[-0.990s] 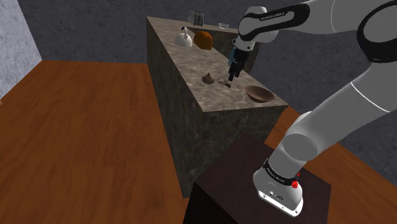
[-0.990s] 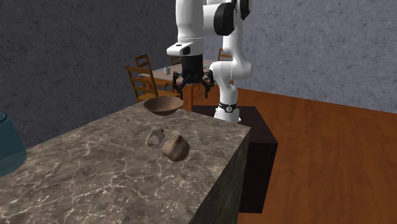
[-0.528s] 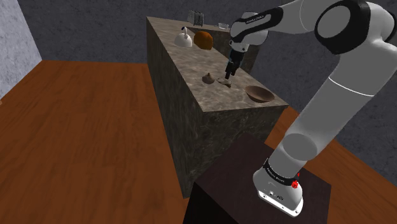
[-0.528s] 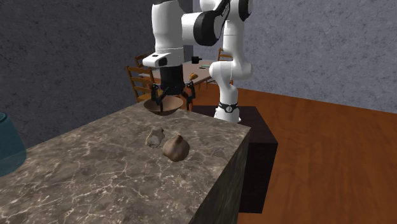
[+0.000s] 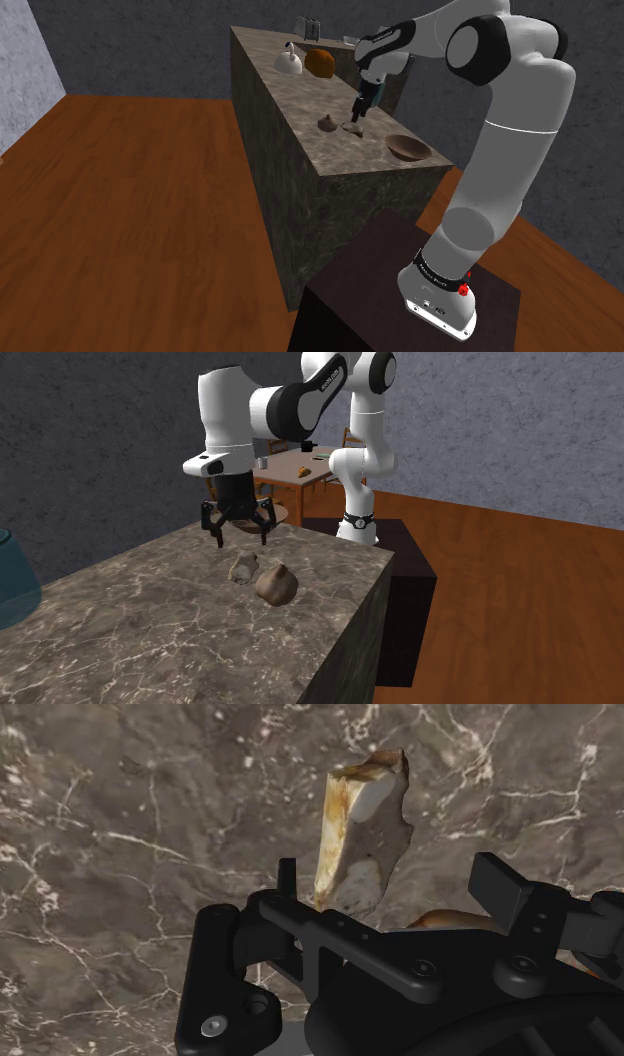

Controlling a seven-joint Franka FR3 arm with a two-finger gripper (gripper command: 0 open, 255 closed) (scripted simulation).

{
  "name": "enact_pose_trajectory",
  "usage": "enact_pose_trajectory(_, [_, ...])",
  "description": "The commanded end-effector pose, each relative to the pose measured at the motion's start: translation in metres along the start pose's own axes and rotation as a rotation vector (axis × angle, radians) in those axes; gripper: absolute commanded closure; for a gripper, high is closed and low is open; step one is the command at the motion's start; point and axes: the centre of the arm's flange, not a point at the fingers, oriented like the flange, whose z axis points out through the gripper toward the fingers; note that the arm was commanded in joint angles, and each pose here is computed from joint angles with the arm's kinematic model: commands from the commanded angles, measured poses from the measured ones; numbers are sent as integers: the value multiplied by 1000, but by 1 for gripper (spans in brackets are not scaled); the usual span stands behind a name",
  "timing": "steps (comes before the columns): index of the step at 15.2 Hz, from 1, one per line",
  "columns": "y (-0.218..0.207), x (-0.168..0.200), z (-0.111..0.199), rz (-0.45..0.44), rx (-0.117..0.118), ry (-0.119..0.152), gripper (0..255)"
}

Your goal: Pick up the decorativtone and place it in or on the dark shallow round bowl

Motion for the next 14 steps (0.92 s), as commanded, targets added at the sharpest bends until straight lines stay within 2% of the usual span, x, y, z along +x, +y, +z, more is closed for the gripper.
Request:
enact_pose_trajectory(1, [2,0,11,-1,0,1,0])
enact_pose_trajectory(5, [2,0,35,-1,0,1,0])
enact_pose_trajectory(13, [2,0,35,-1,0,1,0])
enact_pose_trajectory(14, [2,0,35,-1,0,1,255])
